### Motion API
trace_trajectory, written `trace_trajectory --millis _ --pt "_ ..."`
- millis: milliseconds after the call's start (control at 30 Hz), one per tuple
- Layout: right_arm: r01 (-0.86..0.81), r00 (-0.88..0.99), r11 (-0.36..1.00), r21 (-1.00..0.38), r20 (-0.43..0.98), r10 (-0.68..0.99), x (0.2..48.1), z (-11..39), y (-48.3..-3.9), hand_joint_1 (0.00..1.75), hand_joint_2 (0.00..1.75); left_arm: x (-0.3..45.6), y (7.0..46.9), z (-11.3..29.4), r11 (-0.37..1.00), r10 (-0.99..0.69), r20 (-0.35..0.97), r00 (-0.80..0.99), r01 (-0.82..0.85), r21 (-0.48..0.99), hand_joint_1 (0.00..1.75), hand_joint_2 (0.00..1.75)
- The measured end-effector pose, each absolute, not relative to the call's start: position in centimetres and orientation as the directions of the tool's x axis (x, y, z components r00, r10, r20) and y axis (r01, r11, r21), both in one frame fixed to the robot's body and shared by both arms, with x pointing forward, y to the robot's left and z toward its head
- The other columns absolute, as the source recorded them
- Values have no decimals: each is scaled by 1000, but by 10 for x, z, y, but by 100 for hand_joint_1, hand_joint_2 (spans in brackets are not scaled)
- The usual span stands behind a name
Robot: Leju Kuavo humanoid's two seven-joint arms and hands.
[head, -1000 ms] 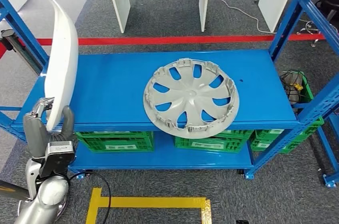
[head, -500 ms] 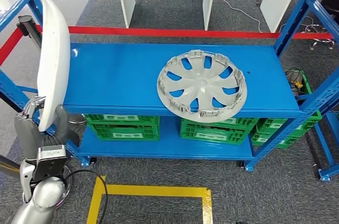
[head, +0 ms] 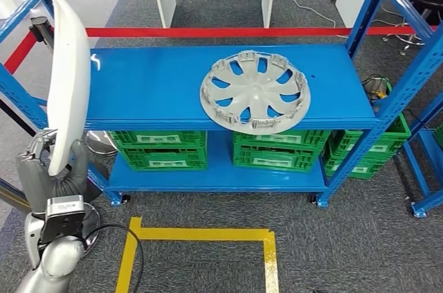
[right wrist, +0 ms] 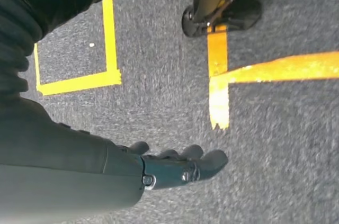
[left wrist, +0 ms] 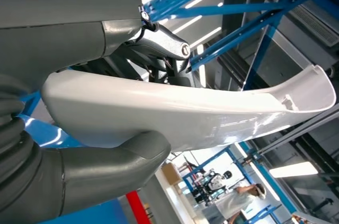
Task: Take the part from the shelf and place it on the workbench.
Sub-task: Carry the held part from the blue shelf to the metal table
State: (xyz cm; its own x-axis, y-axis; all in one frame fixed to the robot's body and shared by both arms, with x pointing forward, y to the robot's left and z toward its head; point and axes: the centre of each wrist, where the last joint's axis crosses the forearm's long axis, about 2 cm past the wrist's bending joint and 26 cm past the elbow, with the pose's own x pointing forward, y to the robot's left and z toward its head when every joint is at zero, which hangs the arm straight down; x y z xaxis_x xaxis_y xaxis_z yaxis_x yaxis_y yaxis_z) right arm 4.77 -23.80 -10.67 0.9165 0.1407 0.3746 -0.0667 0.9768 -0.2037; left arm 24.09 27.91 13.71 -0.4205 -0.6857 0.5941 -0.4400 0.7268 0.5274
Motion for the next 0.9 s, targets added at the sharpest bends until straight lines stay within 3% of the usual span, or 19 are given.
trace_trajectory --millis 900 --pt "-48 917 979 -196 381 121 50 -106 -235 0 175 221 287 147 727 -684 569 -456 -482 488 175 175"
